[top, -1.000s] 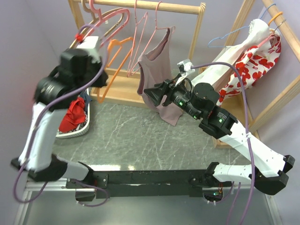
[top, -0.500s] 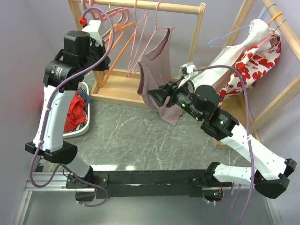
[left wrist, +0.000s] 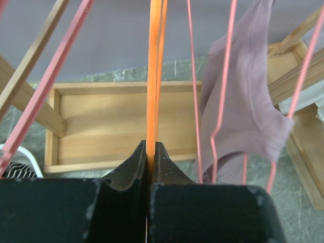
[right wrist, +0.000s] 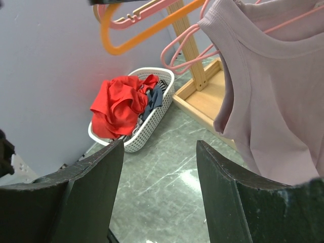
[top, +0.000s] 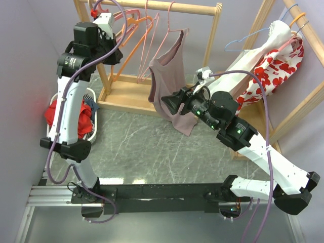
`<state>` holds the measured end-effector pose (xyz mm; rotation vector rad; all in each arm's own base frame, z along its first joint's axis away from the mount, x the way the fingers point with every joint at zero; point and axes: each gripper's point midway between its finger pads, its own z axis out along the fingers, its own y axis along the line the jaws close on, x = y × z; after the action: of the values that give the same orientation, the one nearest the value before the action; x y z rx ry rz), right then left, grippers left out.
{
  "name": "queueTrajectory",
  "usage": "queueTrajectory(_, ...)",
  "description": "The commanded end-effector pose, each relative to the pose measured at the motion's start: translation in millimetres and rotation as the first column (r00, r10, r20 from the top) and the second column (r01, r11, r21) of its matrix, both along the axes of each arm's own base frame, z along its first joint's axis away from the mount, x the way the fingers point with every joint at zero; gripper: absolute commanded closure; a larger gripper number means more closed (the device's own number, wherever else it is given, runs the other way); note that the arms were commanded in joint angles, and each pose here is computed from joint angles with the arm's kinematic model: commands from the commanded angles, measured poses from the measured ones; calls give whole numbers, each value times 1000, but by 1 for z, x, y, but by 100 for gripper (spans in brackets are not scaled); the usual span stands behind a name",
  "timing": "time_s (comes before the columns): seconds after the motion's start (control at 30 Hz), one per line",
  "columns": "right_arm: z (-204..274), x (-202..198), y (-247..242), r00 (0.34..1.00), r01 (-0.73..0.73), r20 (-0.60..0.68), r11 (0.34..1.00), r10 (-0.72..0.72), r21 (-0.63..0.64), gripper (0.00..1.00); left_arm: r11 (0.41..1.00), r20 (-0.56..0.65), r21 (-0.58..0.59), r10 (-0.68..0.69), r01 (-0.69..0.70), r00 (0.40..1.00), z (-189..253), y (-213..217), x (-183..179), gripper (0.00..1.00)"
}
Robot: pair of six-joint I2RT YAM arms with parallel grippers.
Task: Remove the tank top from the hanger
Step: Place the hanger at the clothesline.
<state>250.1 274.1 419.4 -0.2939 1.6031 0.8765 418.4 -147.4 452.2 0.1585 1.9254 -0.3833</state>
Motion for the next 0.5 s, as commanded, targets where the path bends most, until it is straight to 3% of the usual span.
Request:
queueTrajectory(0.0,12,0,-6,999,7,34,999,-8,33,33,999,112,-29,-40,43,993,27,-4,12,99)
queueTrajectory(0.2,10,3,-4,1000,5,29,1000,-5,25,33,998,162,-45,-42,50,986,38,1,18,99)
queueTrajectory(0.47,11,5,-4,1000,1,29,999,-2,32,33,999,32,-12,-37,37,999,-10,2,21,99)
